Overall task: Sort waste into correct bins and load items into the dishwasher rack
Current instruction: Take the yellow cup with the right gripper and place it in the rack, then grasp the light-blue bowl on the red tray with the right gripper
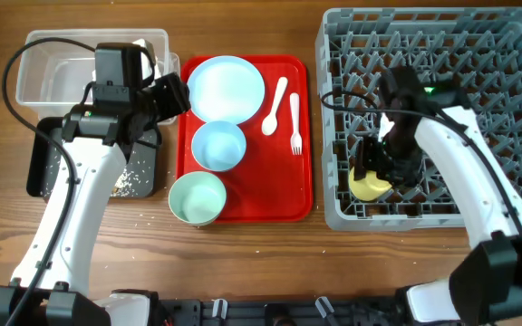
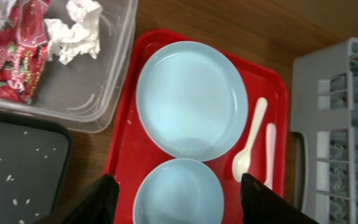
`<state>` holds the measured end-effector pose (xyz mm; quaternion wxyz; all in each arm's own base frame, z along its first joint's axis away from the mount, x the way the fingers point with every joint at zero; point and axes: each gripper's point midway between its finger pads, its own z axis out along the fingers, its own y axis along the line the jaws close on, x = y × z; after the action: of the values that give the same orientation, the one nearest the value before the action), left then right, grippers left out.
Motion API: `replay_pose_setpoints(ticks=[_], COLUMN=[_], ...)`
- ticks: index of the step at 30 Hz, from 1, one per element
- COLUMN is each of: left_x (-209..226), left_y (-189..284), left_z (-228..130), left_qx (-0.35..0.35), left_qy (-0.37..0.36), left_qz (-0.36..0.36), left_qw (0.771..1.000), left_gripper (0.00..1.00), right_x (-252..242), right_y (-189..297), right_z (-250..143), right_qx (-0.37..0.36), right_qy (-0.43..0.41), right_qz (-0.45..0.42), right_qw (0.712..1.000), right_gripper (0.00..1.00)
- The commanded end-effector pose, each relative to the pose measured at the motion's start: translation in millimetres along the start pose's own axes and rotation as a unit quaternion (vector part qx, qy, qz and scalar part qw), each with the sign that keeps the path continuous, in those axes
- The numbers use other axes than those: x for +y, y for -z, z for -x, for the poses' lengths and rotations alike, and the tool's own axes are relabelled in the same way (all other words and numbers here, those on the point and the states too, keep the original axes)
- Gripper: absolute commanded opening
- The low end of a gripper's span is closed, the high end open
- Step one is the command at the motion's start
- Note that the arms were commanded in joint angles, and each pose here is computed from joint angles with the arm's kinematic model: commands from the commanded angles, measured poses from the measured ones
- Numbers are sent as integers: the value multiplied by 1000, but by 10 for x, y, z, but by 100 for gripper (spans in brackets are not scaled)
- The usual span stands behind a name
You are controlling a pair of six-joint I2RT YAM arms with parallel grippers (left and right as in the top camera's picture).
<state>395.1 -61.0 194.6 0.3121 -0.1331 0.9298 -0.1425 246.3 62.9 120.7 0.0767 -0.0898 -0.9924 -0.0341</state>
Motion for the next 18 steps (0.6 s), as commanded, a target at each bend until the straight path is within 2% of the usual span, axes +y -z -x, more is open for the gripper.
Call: replay_pose_setpoints(ticks=[1,4,10,15,18], left_x=[115,134,136,135,135], left_y=[56,57,57,57,57], left_z=[63,35,31,33,33], left_qx=[-14,-8,-8,-8,-8], left_qy=[-6,-6,-6,-6,-6], left_qz=[31,36,36,36,36], left_qw=[999,999,999,999,999], left_gripper=[65,66,67,70,74], right_x=[-28,-1,55,243,354], right_y=[-162,-235,-270,-59,313], right_z=[2,37,160,328,501], right_qx=[27,34,16,-19,-69], right_qy=[-6,-4,-2,4,24], right_qz=[-21,-23,-12,30,48], right_qw=[999,999,1000,999,996], right_gripper=[59,64,83,83,82])
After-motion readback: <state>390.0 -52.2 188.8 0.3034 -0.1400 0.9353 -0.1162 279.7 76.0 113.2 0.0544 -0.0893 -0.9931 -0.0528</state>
